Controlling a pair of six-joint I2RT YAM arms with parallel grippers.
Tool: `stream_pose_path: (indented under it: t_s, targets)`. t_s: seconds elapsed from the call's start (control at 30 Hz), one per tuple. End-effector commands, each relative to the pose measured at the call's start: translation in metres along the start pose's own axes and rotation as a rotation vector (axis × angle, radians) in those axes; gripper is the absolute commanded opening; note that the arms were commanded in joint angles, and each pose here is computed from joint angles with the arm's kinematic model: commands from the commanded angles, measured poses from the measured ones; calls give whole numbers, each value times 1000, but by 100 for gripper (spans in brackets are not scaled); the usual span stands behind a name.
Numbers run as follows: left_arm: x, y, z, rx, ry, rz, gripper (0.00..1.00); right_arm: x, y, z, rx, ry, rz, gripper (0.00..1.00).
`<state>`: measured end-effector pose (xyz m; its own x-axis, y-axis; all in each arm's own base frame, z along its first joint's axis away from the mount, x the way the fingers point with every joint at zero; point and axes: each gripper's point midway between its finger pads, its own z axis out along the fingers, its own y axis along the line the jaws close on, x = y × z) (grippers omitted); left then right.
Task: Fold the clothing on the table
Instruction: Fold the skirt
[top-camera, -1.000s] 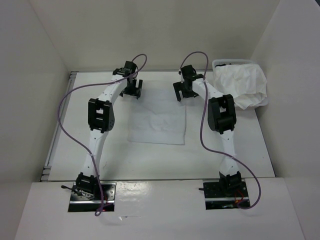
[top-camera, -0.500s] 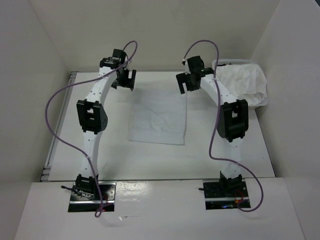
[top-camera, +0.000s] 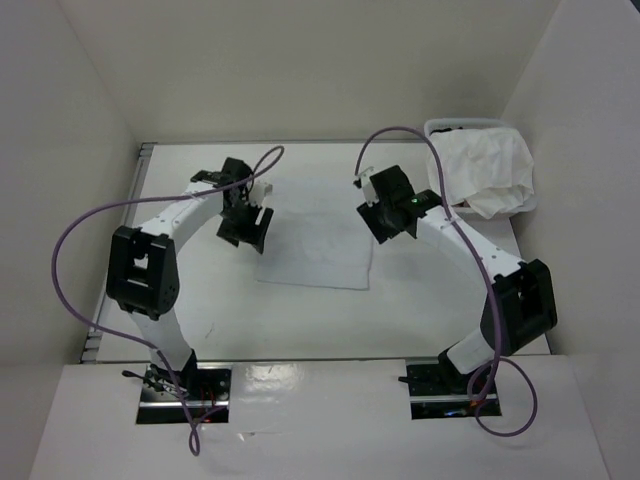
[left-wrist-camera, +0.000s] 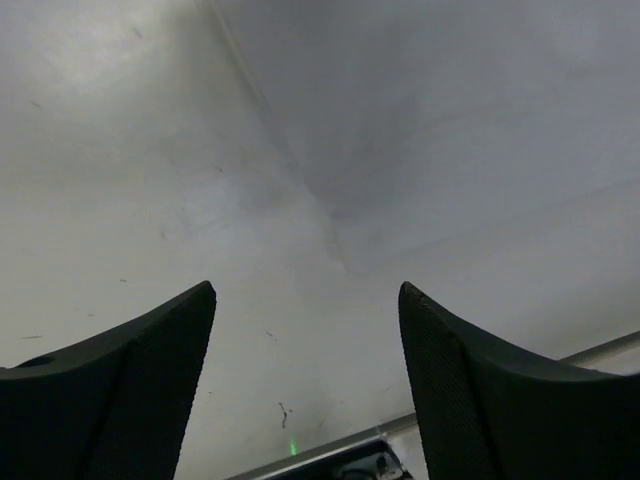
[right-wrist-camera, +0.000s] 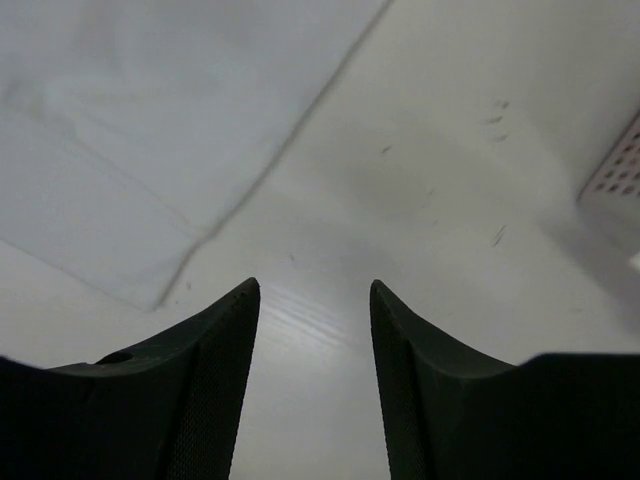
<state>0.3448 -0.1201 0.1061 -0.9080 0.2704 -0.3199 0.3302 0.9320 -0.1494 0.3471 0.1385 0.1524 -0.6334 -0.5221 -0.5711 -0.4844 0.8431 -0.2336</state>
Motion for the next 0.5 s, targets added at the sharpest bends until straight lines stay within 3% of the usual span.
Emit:
stream_pose_path:
  t_s: [0.0,0.13,0.3,0.47]
  targets:
    - [28,-5,21,73,75,18,77,23,6,4,11,41,-43,52]
    - [50,-11,25,181,125,-21,76,32,20,2,-45,44,-39,50]
    - [55,-23,24,284,97,-37,75,48,44,9,-166,79,-31,50]
    - [69,-30,34,355,116,-44,75,57,67,17,-302,103,-13,61]
